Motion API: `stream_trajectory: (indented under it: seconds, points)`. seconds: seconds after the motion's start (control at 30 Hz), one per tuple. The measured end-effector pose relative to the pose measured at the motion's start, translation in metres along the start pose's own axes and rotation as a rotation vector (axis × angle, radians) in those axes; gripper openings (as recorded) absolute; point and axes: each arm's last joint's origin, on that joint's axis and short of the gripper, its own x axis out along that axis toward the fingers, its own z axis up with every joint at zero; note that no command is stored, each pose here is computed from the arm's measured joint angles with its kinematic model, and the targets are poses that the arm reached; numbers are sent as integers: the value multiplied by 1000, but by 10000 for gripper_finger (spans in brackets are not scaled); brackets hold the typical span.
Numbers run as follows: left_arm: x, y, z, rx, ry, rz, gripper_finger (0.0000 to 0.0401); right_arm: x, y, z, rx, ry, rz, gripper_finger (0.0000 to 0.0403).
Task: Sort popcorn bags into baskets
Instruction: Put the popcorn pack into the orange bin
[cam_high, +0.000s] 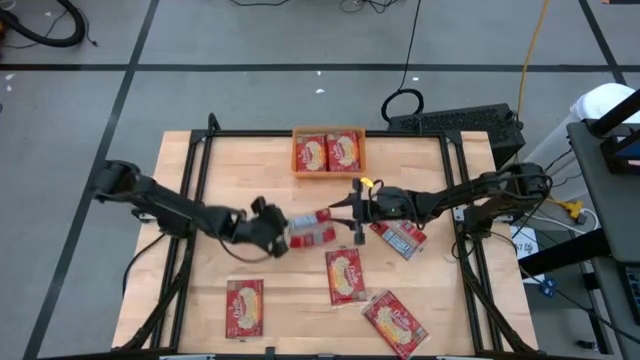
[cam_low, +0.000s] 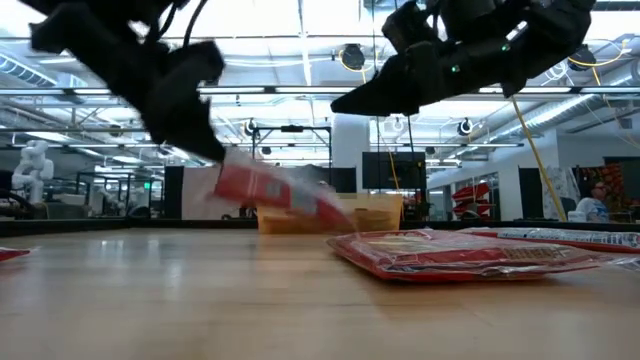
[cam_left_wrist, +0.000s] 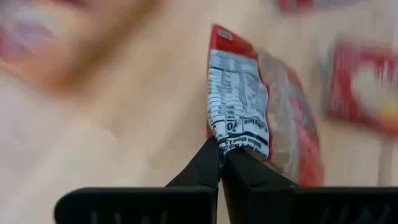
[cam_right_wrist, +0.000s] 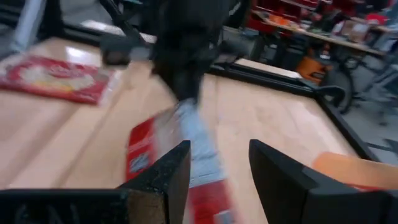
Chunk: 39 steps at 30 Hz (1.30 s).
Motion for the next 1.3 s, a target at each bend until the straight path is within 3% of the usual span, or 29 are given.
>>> stream_trajectory:
  seconds: [0.33,0.6,0.7,0.83,1.03,1.3]
  points:
    - [-29,45,52,-11,-252,42,5,-3,24,4,-147,58,-169,165]
    - [-26,60,65,-74,-288,-40,4,-7,34,8,-539,155,-332,248]
    - [-24,62,66,-105,-281,-67,7,-7,31,8,-657,185,-345,277]
    - [-24,64,66,-129,-277,-85,4,-6,24,10,-787,199,-374,288]
    - [-24,64,66,-154,-275,-93,11,-2,3,5,-890,252,-432,246]
    - [-24,63,65,-153,-263,-94,9,2,-6,-1,-805,233,-421,106]
